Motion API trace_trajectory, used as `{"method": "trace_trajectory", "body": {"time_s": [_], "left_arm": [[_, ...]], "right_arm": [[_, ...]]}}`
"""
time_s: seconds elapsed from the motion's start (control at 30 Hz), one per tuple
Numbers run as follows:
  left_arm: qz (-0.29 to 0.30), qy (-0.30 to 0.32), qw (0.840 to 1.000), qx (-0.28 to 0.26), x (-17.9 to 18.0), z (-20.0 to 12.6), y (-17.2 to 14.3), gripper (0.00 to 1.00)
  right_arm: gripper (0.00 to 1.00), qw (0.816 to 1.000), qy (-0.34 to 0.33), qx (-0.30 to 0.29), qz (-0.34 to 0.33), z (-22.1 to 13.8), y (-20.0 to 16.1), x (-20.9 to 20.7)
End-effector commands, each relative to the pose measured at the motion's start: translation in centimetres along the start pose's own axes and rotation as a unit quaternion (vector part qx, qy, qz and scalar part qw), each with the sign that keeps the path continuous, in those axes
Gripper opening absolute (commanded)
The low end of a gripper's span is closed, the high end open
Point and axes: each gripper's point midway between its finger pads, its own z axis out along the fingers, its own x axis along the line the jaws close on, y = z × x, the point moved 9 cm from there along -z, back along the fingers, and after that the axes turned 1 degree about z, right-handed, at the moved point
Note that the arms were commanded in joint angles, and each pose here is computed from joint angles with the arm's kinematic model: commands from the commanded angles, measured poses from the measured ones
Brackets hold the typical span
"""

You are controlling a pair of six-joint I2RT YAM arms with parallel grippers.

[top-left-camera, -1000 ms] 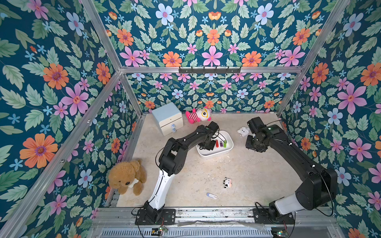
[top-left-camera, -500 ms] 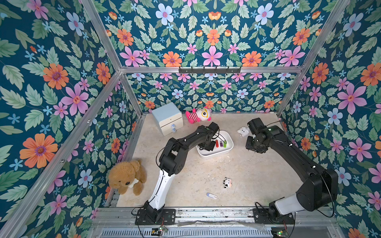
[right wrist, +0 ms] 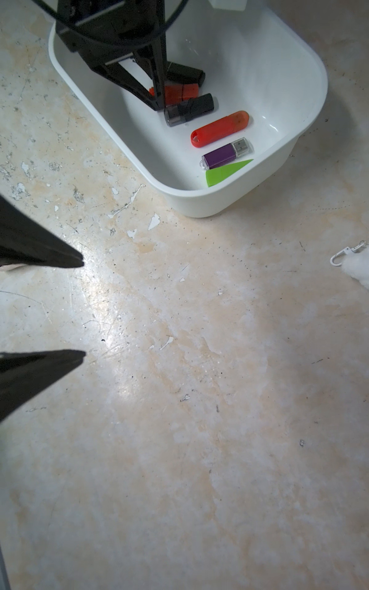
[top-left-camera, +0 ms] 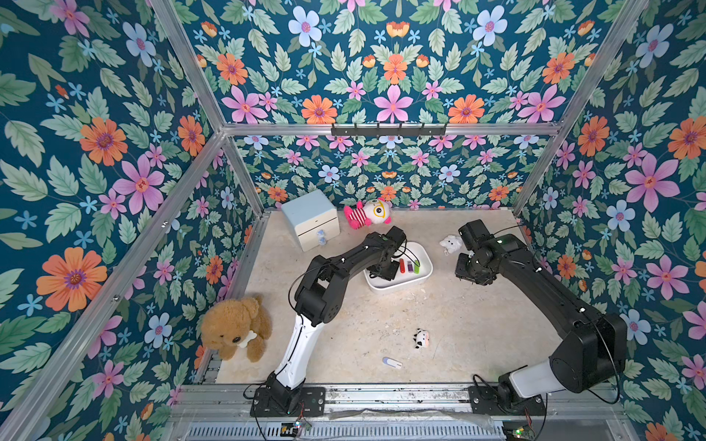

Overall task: Put the usb flash drive into the storage box
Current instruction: Place the USB flash in the storage box, then pick up the USB flash from the center of the board.

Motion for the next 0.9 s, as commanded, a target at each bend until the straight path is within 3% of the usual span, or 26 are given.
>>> {"method": "trace_trajectory", "body": {"time_s": [0.0,0.2,0.37,0.63,0.87], "left_arm": [[-0.008,-0.001,1.000,-0.013,0.0,-1.4,0.4,0.38],[-0.024,0.002,0.999,-0.048,0.4,-7.2,1.7,0.39],[-0.045,0.034,0.996,-0.067,2.1,-11.5,0.8,0.43],[-0.089,0.070,0.991,-0.070,4.5,-14.9,-4.8,0.58],[-0.129,0.090,0.984,-0.078,6.2,-16.6,-10.9,0.66]], "right_arm": [[0.46,1.000,0.003,-0.012,-0.002,-0.4,0.0,-0.1],[0.52,1.000,0.022,-0.007,-0.016,-0.6,-1.4,-0.6],[0.60,0.998,0.031,0.020,-0.058,-0.5,-4.5,0.5],[0.70,0.980,0.066,0.050,-0.178,-0.2,-11.2,5.6],[0.73,0.936,0.116,0.077,-0.323,1.2,-18.3,9.1]]}}
